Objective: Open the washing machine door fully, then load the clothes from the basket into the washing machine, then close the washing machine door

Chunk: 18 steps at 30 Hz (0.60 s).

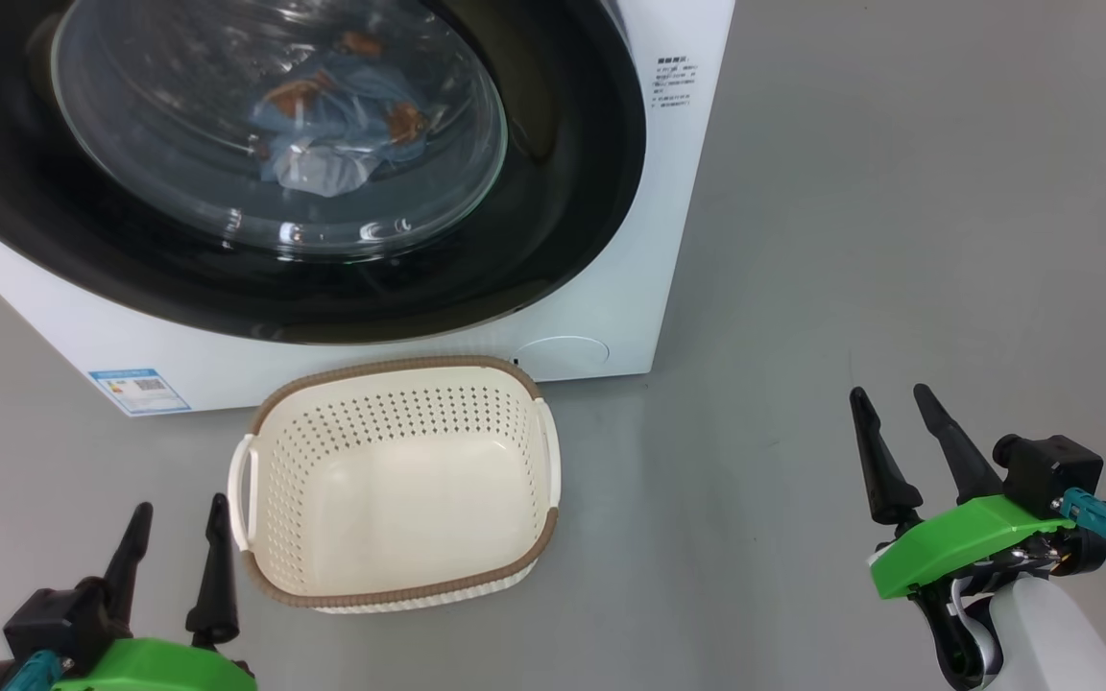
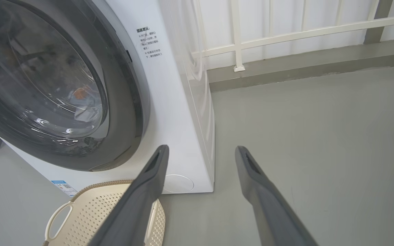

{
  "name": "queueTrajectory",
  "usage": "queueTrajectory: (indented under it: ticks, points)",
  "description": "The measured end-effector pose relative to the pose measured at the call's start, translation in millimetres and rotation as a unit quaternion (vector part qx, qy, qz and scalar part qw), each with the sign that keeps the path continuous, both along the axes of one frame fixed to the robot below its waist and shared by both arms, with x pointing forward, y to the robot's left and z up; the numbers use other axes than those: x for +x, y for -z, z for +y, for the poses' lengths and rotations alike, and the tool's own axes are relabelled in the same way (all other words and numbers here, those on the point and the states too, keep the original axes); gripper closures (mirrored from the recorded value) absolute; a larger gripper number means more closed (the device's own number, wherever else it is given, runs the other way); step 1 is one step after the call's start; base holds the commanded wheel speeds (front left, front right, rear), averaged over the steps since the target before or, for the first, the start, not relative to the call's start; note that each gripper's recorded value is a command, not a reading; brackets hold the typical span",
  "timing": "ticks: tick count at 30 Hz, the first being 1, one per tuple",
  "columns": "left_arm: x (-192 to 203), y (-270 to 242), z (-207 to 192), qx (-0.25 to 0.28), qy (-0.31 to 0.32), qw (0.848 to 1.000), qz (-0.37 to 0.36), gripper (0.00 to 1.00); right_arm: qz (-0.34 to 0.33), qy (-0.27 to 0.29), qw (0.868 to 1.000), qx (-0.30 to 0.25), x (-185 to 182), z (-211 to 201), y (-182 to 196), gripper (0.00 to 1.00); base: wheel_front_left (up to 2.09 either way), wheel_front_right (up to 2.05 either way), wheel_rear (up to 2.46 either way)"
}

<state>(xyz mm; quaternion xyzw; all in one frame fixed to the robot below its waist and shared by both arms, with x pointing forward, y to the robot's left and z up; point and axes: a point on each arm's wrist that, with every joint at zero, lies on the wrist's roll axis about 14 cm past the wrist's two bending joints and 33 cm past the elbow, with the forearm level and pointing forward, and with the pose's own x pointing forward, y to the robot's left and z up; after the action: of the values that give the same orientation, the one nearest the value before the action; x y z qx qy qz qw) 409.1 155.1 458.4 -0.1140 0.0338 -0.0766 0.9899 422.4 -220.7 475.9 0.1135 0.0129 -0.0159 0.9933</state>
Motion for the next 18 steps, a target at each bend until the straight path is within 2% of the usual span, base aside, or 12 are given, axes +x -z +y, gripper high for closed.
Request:
queueTrajectory:
  ticks: [18]
  points:
    - [-0.1,0.6,6.8,-0.001,-0.012,1.0,0.001,0.0,-0.005,0.0,1.0,0.001,0.9,0.6,-3.0,0.0,0.0,0.0,0.0]
